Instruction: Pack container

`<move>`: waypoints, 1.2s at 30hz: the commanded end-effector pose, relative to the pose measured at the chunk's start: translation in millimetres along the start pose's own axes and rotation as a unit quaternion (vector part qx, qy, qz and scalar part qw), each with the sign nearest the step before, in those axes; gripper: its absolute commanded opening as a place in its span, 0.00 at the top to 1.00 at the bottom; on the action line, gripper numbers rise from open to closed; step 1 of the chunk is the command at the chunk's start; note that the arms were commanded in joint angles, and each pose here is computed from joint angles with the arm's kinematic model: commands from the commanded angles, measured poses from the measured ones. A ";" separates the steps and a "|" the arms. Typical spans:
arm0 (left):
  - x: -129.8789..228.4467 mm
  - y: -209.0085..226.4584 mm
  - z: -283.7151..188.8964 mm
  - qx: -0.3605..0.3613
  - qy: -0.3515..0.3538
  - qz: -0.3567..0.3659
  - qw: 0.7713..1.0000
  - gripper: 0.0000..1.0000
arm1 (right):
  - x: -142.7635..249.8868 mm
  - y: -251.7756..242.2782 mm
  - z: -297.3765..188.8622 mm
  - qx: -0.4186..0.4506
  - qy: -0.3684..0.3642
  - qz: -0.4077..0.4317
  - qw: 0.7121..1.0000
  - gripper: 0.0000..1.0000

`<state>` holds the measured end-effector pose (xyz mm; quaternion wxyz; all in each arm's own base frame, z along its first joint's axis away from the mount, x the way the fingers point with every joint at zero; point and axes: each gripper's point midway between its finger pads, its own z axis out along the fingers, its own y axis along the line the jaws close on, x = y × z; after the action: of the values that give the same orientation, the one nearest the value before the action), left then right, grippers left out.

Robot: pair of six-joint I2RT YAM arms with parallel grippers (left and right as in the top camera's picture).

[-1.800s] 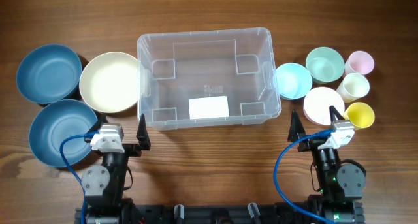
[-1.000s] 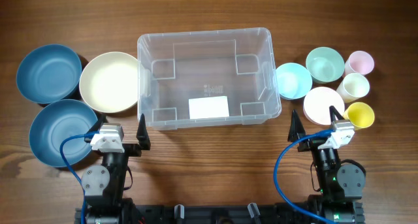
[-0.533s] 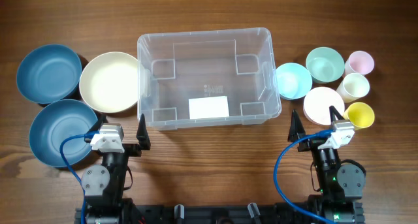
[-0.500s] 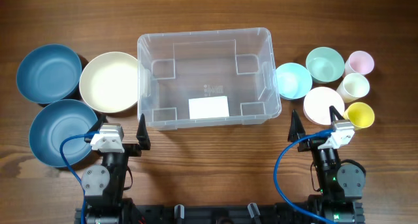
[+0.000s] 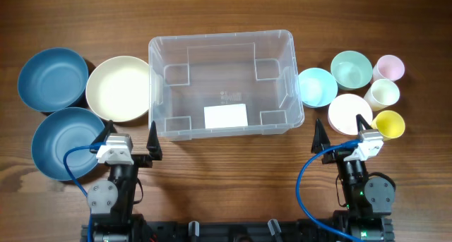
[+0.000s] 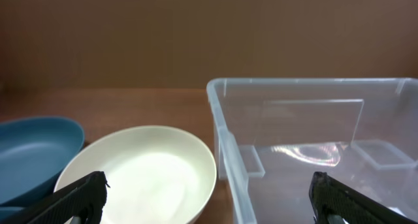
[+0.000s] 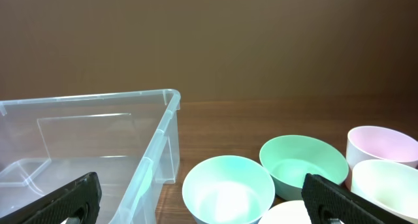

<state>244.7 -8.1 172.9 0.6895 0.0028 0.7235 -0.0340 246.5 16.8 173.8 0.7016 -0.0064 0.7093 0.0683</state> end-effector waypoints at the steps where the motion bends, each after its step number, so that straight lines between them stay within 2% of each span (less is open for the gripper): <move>1: -10.5 -3.8 -0.4 0.012 -0.026 0.012 1.000 0.00 | -1.4 0.7 0.0 -0.001 -0.003 -0.004 1.000 0.00; 5: -41.6 -0.8 -7.1 0.000 -0.059 -0.001 0.998 0.00 | -1.4 0.8 0.0 -0.002 -0.003 -0.004 1.000 0.00; 11: -107.4 21.1 -28.2 -0.069 -0.100 -0.052 0.991 0.00 | -1.4 0.8 0.0 -0.002 -0.003 -0.004 1.000 0.00; 16: -136.3 47.4 -31.2 -0.159 -0.019 -0.068 0.985 0.00 | -1.4 0.8 0.0 -0.002 -0.003 -0.003 1.000 0.00; 19: -152.8 44.4 -16.6 -0.155 0.041 -0.060 0.985 0.00 | -1.4 0.8 0.0 -0.002 -0.003 -0.004 1.000 0.00; 21: -163.0 29.5 -2.6 -0.115 0.093 -0.064 0.987 0.00 | -1.4 0.8 0.0 -0.002 -0.003 -0.004 1.000 0.00; 25: -150.9 3.5 7.6 -0.047 0.172 -0.089 0.980 0.00 | -1.4 0.8 0.0 -0.002 -0.003 -0.004 1.000 0.00; 31: -131.9 1.4 14.9 -0.043 0.214 -0.093 0.972 0.00 | -1.4 0.8 0.0 -0.002 -0.003 -0.004 1.000 0.00; 34: -125.6 7.5 14.6 -0.065 0.224 -0.110 0.966 0.00 | -1.4 0.8 0.0 -0.002 -0.003 -0.004 1.000 0.00; 35: -122.7 16.8 12.3 -0.101 0.224 -0.141 0.959 0.00 | -1.4 0.8 0.0 -0.002 -0.003 -0.004 1.000 0.00; 36: -116.7 35.7 5.0 -0.172 0.221 -0.186 0.942 0.00 | -1.4 0.8 0.0 -0.002 -0.003 -0.004 1.000 0.00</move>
<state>265.8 4.8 289.7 0.4933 -0.1035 0.8623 -0.0486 246.5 16.7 174.1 0.7020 -0.0062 0.7089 0.0683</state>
